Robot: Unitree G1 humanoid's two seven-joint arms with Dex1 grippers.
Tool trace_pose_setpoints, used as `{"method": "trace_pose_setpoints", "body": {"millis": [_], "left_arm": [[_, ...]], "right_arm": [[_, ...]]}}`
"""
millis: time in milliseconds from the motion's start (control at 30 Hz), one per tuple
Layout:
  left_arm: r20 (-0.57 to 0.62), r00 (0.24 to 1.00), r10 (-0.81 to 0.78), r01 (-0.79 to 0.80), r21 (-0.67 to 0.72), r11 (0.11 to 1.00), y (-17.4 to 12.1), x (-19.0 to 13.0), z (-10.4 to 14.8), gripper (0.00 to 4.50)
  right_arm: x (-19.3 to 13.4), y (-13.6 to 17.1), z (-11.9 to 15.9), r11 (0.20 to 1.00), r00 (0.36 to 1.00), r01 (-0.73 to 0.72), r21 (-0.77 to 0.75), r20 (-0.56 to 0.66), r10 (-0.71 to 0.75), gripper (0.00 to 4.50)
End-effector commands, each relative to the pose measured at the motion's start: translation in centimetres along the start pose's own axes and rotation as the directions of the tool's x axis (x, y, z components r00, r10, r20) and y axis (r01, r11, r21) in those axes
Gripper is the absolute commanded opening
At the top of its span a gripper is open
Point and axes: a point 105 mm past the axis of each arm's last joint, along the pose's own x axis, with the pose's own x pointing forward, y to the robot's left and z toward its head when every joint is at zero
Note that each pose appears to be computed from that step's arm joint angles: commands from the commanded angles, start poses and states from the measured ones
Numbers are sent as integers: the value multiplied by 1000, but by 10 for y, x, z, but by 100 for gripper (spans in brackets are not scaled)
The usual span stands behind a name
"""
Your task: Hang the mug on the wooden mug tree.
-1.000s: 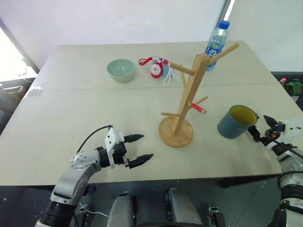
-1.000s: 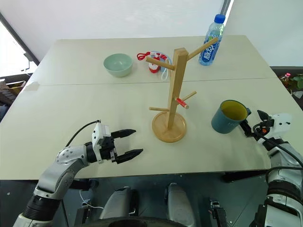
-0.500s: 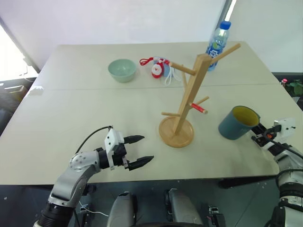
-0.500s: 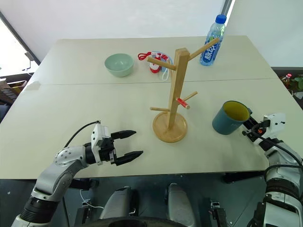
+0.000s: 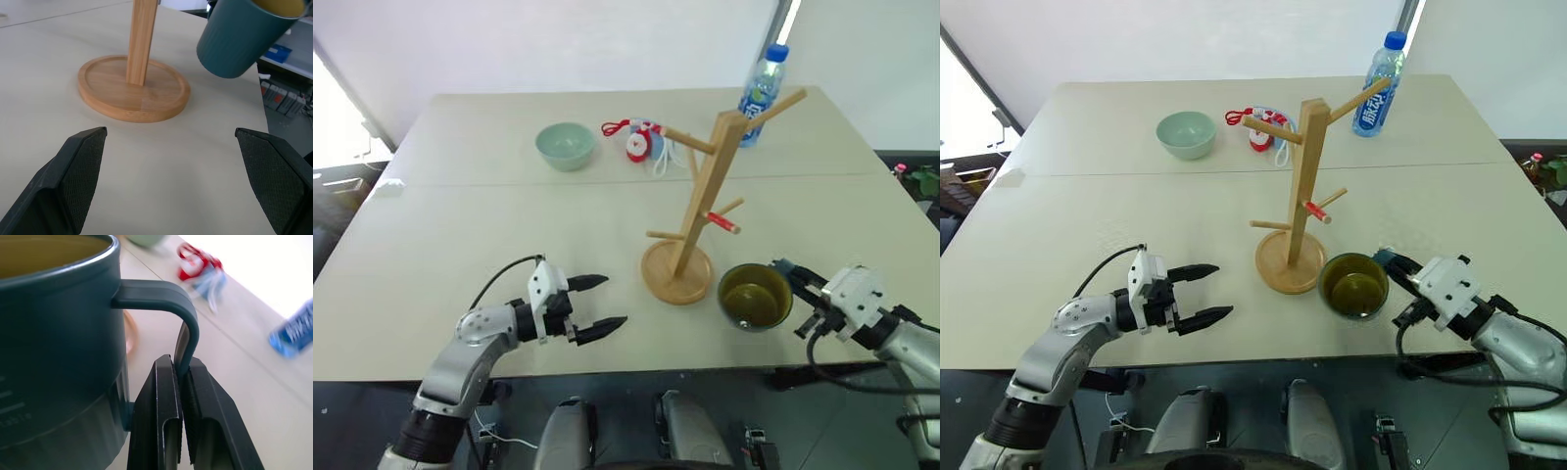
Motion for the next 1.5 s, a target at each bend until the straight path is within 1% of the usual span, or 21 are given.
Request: {"method": "trace_pose_setpoints", "body": {"millis": [33,267,467,700,867,967,1133,1300,1500], "left_arm": [[21,999,-46,45,42,998,1,5,9,450],[23,995,-99,97,87,991,5,7,18,450],[48,984,-171,163,127,978,4,8,43,450],[71,973,-221,207,161,965,2,8,67,450],[113,957,-267,247,162,955,-5,7,91,450],[109,949,-296,277,161,947,-11,5,98,450],[125,944,-305,281,176,943,-16,4,110,450],[134,942,-309,283,182,942,-20,4,117,450],[143,942,-302,275,183,944,-20,4,119,450]], "right_arm": [[0,3,28,992,999,-27,-121,15,29,5],[-2,-6,67,980,999,-10,-196,43,19,5],[4,-12,92,971,996,-7,-237,80,27,5],[12,-18,106,967,994,-7,-255,107,36,5],[22,-19,109,967,992,-25,-254,114,55,5],[27,-20,111,971,990,-25,-240,126,57,5],[35,-20,108,970,991,-43,-238,112,71,5],[42,-20,101,975,994,-59,-215,80,78,5],[44,-23,101,987,993,-55,-151,93,70,5]]}}
